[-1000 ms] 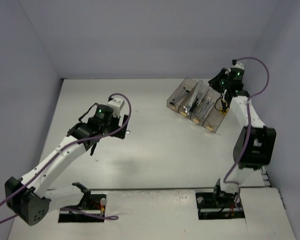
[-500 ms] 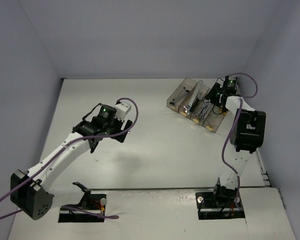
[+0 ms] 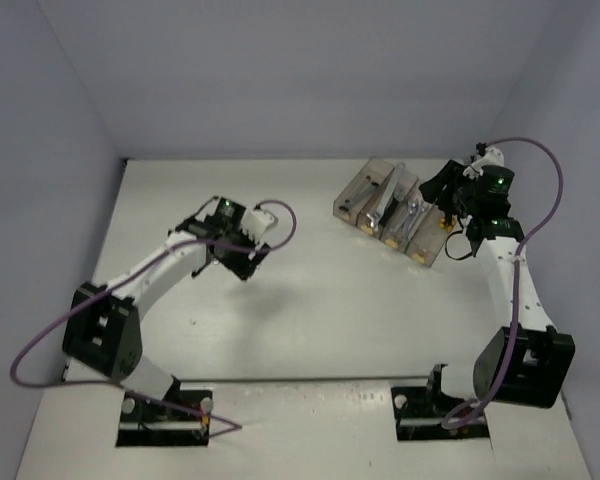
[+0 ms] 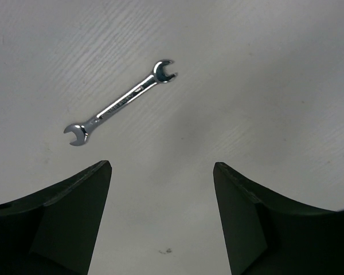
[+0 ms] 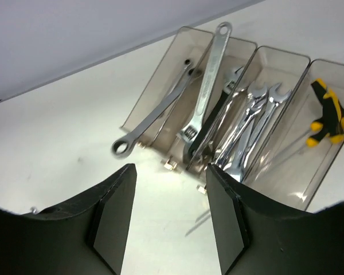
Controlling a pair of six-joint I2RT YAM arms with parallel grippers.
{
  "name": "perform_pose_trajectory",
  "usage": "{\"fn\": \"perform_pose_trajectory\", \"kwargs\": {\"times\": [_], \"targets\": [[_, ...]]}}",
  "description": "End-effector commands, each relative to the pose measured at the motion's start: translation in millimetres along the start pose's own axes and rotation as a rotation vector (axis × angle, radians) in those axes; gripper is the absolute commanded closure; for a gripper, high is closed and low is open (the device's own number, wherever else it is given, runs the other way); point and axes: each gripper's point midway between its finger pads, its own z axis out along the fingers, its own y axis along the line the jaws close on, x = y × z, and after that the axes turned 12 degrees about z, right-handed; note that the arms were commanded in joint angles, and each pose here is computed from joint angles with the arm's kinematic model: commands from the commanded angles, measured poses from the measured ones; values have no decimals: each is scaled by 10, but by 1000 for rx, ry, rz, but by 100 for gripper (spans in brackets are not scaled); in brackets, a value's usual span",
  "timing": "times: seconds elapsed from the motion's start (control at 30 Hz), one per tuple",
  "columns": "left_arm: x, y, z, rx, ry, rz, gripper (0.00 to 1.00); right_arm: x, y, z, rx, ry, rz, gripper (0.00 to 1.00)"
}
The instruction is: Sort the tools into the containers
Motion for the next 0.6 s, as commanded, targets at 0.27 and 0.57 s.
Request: {"fn": "perform_pose_trajectory", "kwargs": {"times": [0.27,0.57], "targets": [[-47,594,339,124,30,26,35,804,533,-894,-272,59,-26,49],[208,601,608,162,165,28,42,994,545,-975,-295,95,-23,48]]}}
